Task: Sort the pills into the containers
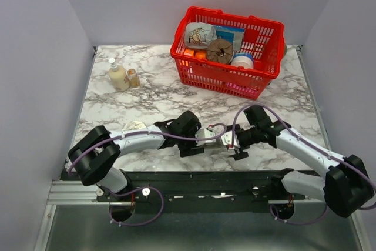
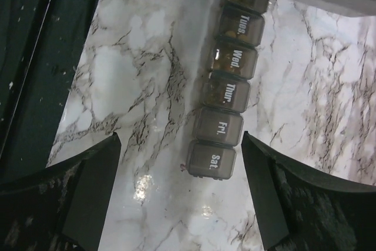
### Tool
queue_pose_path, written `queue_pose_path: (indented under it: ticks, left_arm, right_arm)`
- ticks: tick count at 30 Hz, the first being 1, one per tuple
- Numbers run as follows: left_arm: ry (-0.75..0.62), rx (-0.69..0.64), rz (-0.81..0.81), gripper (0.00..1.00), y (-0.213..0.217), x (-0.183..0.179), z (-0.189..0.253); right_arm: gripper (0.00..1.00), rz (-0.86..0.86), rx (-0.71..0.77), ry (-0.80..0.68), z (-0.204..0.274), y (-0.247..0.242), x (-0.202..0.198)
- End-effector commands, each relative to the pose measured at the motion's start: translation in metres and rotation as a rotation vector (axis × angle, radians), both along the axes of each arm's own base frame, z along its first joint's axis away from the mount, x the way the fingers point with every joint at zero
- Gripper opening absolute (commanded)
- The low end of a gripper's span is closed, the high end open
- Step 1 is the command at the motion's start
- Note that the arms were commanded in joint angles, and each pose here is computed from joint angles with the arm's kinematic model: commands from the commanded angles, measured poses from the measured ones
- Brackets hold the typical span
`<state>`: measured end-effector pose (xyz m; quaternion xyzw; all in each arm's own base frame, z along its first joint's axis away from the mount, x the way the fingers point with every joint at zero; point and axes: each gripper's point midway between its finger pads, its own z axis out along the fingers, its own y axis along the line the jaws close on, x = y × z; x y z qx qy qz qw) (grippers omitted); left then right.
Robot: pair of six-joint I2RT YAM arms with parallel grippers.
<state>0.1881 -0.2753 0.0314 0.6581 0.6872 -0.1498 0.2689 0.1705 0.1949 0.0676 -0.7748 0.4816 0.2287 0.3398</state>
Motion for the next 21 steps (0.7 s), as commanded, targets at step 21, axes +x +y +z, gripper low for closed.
queue_pose_path:
  ticks: [21]
  left_arm:
    - [-0.062,-0.15,0.016,0.82,-0.009,0.007,0.029]
  right_arm:
    - [0.85,-0.197,-0.045,0.075,-0.017,0.015,0.04]
